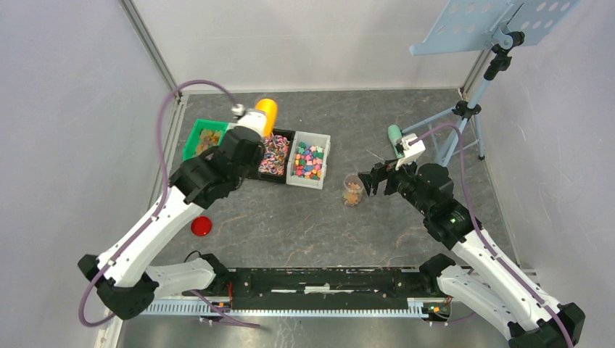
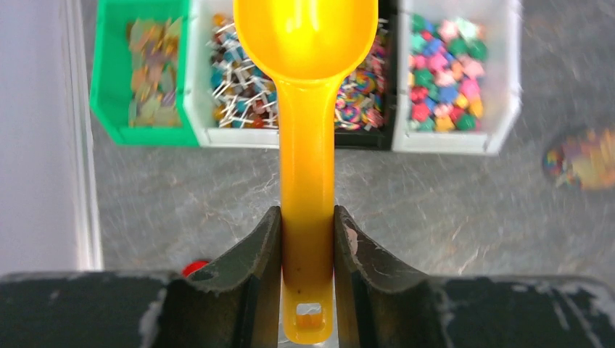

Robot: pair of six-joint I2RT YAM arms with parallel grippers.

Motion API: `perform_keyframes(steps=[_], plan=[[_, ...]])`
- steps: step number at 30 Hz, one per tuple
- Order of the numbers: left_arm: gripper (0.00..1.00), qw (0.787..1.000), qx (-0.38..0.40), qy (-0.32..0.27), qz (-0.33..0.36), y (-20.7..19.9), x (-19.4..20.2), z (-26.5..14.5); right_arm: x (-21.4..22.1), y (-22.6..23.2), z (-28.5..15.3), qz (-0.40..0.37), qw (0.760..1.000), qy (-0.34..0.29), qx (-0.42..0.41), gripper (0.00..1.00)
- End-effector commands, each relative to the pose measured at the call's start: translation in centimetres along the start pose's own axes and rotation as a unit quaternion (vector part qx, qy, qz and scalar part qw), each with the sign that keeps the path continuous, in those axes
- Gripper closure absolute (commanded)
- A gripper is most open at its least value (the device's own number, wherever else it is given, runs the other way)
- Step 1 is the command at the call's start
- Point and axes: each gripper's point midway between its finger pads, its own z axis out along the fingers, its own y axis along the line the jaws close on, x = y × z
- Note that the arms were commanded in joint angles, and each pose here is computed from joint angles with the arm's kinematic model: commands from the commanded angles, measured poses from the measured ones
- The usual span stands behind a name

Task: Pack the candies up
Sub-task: Place the fake candies in the packing bottle, then place the spatula at the center of the board.

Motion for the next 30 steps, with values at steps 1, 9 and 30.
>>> perform_keyframes(steps=[1,9,30], plan=[[0.98,0.978,-0.044,-0.038,-0.202,1.8,0.3,0.8,-1.4,-0.4,-0.5,-0.018,1.000,-0.008,0.011,0.02],[0.98,0.844,-0.347,0.057,-0.404,9.3,11.1,1.1,-0.6,-0.4,-0.5,-0.027,1.000,0.002,0.007,0.02],[0.85,0.653,-0.444,0.170,-0.589,8.1,26.4,3.1,1.5,-4.2,-1.2,-0.046,0.992,0.041,0.108,0.02]])
